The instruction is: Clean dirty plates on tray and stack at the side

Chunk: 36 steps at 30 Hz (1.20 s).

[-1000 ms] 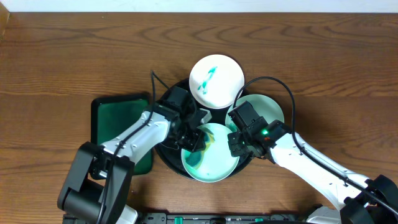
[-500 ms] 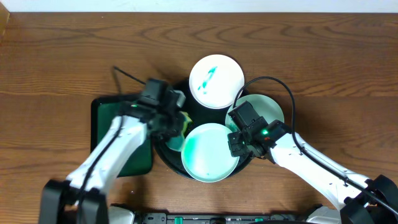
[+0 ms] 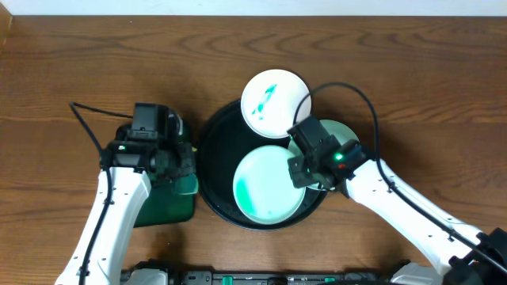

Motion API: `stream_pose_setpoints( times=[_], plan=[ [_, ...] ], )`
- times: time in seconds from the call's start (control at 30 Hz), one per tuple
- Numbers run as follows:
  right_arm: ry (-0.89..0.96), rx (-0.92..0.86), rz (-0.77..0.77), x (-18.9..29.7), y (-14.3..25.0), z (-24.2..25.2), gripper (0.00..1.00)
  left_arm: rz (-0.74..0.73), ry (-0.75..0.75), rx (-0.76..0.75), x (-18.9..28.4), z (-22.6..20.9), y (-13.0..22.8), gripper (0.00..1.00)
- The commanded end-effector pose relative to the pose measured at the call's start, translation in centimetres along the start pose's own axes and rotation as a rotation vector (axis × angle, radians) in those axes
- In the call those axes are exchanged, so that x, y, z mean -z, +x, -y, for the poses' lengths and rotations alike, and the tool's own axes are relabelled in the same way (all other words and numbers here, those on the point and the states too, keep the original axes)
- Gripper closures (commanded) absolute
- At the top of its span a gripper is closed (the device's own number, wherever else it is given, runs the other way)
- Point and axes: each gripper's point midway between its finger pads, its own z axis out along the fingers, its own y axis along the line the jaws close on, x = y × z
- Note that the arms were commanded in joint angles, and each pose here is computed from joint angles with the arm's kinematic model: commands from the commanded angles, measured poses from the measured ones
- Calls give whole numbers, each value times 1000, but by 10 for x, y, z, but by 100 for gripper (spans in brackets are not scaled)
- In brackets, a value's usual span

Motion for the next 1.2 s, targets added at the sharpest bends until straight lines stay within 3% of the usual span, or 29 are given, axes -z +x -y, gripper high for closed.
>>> stream_pose_setpoints(
  times=[0.0, 0.33, 0.63, 0.9, 1.17],
  plan=[
    [54, 70, 87, 22, -27, 3, 99, 7, -28, 49, 7, -10, -5, 93],
    [215, 196, 171, 59, -59, 23, 99, -35, -42, 68, 7, -15, 6, 92],
    [309, 301, 172, 58, -72, 21, 99, 4, -88, 130, 10, -35, -4, 92],
    [504, 472, 155, 57, -97, -5, 99, -2, -106, 197, 8, -52, -6, 93],
    [805, 615, 237, 91, -130, -28, 99, -56, -116, 206, -3, -55, -1, 93]
  ],
)
